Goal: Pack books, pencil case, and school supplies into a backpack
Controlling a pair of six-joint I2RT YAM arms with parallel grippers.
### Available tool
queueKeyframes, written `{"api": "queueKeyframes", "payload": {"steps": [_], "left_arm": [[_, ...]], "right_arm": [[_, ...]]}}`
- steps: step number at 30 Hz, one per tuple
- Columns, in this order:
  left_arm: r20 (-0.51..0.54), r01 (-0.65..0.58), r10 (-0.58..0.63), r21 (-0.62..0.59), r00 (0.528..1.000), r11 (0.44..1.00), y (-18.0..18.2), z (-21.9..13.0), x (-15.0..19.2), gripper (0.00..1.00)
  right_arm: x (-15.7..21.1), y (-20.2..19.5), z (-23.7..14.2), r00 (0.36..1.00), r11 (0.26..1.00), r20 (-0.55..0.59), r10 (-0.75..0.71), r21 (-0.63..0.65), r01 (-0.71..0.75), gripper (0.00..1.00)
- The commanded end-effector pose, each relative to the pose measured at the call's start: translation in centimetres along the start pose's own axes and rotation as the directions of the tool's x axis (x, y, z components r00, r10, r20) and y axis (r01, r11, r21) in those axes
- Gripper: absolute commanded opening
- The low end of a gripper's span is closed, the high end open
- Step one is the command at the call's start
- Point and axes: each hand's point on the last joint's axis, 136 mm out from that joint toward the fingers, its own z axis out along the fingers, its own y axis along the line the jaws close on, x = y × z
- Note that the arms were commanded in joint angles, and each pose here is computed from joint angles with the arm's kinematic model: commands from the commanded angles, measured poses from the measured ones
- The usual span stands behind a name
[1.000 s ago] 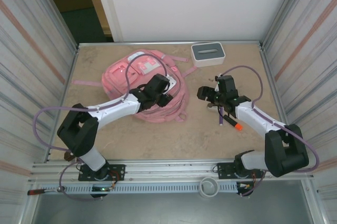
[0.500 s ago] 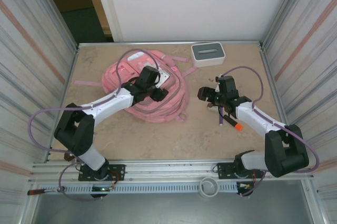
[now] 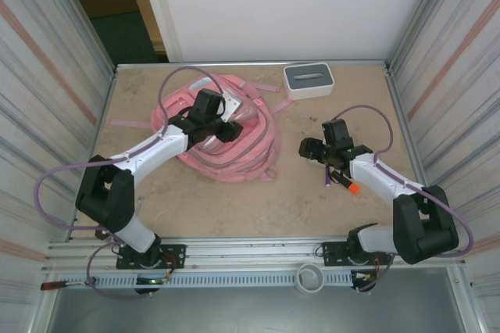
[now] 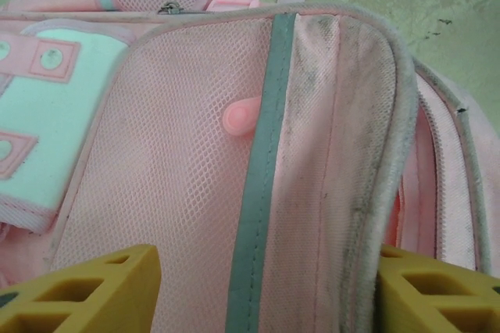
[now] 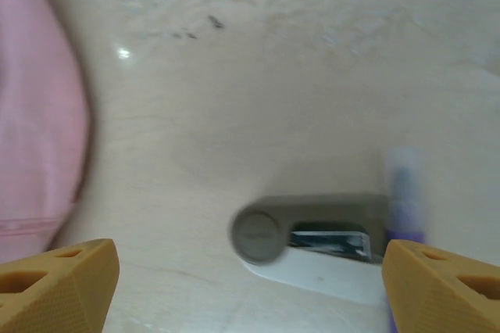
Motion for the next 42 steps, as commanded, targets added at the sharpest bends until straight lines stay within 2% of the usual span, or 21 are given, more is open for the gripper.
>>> {"api": "queueKeyframes", "payload": {"steps": [1, 5, 10, 13, 16, 20, 34, 42], "left_arm": [[0.054, 0.021, -0.019, -0.037, 0.998, 0.999, 1.4, -1.9, -1.5, 0.54], [0.090, 0.031, -0.028, -0.029, 0.996, 0.999, 1.4, -2.5, -2.0, 0.42], [0.109, 0.035, -0.033, -0.013, 0.993, 0.999, 1.3, -2.7, -2.2, 0.19], [0.120, 0.041, -0.040, -0.008, 0.992, 0.999, 1.4, -2.7, -2.1, 0.16], [0.121, 0.052, -0.051, -0.005, 0.991, 0.999, 1.6, -2.8, -2.0, 0.08], [0.131, 0.054, -0.052, -0.008, 0.990, 0.999, 1.7, -3.0, -1.9, 0.00], [0.132, 0.049, -0.046, -0.015, 0.990, 0.999, 1.8, -3.2, -1.8, 0.00], [0.131, 0.049, -0.046, -0.013, 0.990, 0.999, 1.8, -3.3, -1.9, 0.01]], "right_arm": [[0.5, -3.2, -1.3, 0.999, 0.987, 0.001, 0.038, 0.159, -0.038, 0.84], [1.1, -4.2, -1.7, 0.998, 0.975, -0.021, 0.055, 0.215, -0.049, 0.80], [3.2, -5.0, -2.3, 0.997, 0.966, -0.048, 0.056, 0.254, -0.042, 0.67], [4.2, -4.9, -2.2, 0.995, 0.966, -0.081, 0.056, 0.256, -0.034, 0.60], [5.5, -4.6, -1.7, 0.991, 0.964, -0.124, 0.048, 0.267, -0.014, 0.53], [6.5, -5.1, -1.2, 0.989, 0.951, -0.143, 0.044, 0.308, 0.003, 0.49], [6.9, -5.3, 1.4, 0.979, 0.954, -0.194, 0.057, 0.300, 0.004, 0.35], [6.6, -4.8, 2.2, 0.977, 0.960, -0.206, 0.047, 0.279, 0.012, 0.19]]}}
